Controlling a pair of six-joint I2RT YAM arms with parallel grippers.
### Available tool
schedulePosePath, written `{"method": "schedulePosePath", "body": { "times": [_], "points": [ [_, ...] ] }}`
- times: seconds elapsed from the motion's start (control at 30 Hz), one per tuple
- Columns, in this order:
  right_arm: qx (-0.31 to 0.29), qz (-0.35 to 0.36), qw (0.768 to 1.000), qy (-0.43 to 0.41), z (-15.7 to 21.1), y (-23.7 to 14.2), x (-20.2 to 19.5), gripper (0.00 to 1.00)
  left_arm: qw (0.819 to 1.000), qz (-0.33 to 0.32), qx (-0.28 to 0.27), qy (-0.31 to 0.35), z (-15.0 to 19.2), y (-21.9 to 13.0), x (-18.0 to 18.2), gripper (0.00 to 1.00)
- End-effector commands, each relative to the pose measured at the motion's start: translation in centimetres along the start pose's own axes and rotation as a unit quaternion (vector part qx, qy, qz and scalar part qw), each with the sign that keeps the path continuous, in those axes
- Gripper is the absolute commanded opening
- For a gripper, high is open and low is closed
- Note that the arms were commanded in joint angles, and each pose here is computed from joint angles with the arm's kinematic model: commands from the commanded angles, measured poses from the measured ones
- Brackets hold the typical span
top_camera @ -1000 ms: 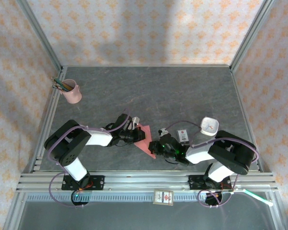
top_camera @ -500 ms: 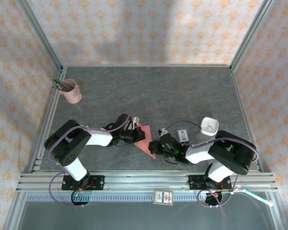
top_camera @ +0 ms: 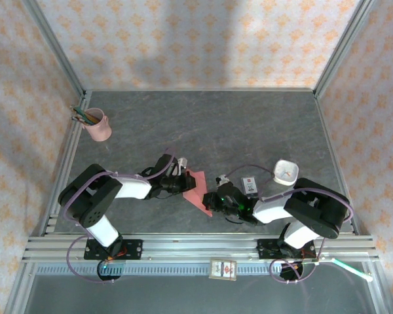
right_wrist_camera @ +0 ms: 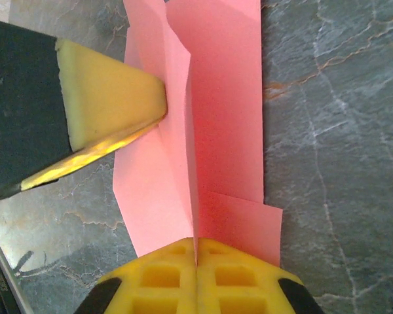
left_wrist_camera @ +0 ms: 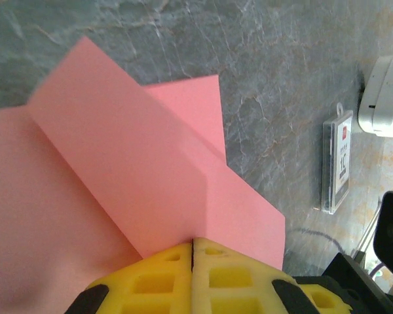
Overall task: Fold a paper plane with a square sheet of paper (pick it up from the middle)
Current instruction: Fourth fold the wing at the center of the table.
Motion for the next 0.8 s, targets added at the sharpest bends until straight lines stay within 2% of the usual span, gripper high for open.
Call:
{"method": "schedulePosePath", "body": {
  "times": [0.0,0.77],
  "points": [
    [0.003,0.017,1.0,-0.001,0.0,0.2,-0.5,0.04,1.0,-0.008,-0.012,0.009,-0.7,-0.3,0.2,0.08],
    [0.001,0.021,1.0,-0.007,-0.5,0.1,-0.3,0.05,0.997,-0.081,-0.006,0.002,-0.2,0.5,3.7,0.08]
  ]
}}
Point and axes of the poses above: each hand's point on the last joint's axis, 136 mm out from that joint toward the fingers, its own y axis out along the fingers, its own x axis along the line the jaws close on, z = x × y, the point moved 3 cm from there along -y, back along the fingers, and after that the axes turned 8 degrees about -y, right-handed, at the moved point
